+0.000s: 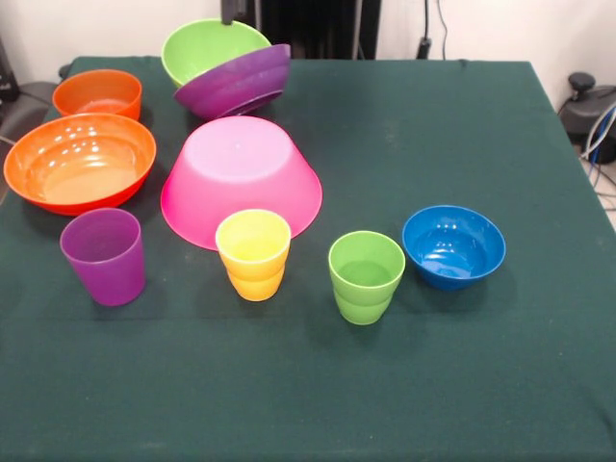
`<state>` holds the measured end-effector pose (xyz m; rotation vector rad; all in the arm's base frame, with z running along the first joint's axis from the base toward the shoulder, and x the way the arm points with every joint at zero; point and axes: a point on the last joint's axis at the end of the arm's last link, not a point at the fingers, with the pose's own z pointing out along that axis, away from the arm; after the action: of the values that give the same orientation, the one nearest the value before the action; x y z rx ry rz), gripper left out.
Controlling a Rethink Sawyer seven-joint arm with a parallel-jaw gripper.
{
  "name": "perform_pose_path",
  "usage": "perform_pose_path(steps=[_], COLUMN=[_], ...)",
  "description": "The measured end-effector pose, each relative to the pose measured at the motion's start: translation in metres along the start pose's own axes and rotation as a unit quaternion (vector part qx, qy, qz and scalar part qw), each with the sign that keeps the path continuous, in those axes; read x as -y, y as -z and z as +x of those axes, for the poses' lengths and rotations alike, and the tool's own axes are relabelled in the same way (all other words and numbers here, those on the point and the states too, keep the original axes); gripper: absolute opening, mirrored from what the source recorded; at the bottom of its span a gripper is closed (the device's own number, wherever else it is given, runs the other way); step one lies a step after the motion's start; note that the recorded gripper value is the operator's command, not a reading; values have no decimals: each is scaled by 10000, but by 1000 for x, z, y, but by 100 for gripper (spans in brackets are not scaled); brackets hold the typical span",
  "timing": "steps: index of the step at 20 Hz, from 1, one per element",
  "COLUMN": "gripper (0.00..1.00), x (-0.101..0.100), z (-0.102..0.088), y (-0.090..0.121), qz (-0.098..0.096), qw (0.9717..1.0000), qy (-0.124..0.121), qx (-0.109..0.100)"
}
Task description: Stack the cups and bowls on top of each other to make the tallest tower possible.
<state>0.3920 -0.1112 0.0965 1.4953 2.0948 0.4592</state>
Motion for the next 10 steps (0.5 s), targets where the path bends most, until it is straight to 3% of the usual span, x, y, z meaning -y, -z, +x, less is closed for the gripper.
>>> perform_pose_path(steps=[5,10], gripper=[100,100], x=[23,37], z=[-7,-4], y=[-10,-17], qz=[203,306], qw=[9994,9993], qy=[-247,-175], qx=[123,100])
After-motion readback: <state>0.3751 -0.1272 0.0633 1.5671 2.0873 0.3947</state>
